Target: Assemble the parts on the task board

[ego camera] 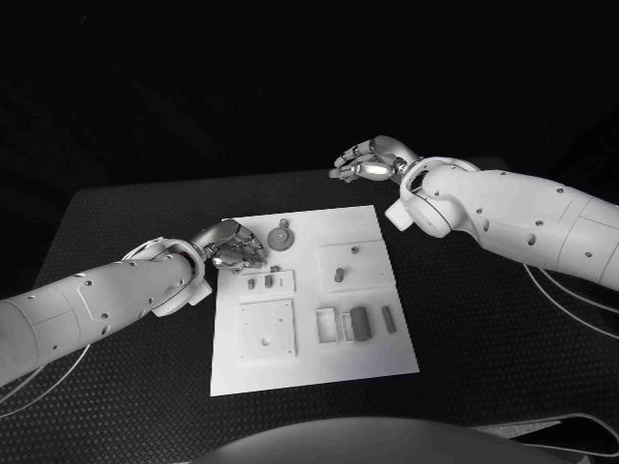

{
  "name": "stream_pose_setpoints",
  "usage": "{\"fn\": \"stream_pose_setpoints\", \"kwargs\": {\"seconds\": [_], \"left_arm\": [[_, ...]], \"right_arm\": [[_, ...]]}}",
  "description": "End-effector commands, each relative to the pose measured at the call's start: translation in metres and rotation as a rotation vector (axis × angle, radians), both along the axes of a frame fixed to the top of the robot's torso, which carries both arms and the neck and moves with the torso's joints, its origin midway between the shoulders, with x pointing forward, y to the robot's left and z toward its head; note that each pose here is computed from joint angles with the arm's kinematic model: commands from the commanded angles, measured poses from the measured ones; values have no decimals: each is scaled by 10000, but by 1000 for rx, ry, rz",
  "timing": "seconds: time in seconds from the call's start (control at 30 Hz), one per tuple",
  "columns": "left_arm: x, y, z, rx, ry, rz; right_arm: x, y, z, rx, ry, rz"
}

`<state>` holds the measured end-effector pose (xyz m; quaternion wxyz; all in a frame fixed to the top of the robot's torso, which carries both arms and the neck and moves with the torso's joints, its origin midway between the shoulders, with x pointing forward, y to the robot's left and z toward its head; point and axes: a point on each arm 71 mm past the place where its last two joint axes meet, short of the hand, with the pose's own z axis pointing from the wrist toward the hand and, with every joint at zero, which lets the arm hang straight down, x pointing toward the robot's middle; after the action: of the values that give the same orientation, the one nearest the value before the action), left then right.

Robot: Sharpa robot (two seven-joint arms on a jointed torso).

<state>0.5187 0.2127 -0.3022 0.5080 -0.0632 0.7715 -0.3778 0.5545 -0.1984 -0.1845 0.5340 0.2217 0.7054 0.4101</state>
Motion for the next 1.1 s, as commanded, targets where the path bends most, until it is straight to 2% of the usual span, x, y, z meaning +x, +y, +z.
{"fn": "stream_pose_setpoints", "kwargs": {"seconds": [0.03,0.17,0.27,0.47,0.7,0.83,0.97,1.03,1.1], "left_arm": [[7,-1,17,-16,-16,6],[6,6,28,-23,-15,10],[41,-20,81,-34,-21,17],[67,-49,174,-12,-44,-3],[102,-154,352,149,-59,-107],[108,-278,457,274,-120,-179],[93,-435,480,372,-163,-249],[90,-455,480,381,-168,-257],[82,-522,478,406,-182,-282]], "right_arm": [[-4,18,-1,1,2,15],[-1,10,-3,1,2,13],[-2,15,-5,1,2,14],[-1,6,-6,0,2,12],[-3,6,-6,0,3,12],[-1,4,-9,-1,5,13],[2,11,-11,-1,8,15],[2,12,-12,-1,8,15],[3,18,-13,-1,9,16]]}}
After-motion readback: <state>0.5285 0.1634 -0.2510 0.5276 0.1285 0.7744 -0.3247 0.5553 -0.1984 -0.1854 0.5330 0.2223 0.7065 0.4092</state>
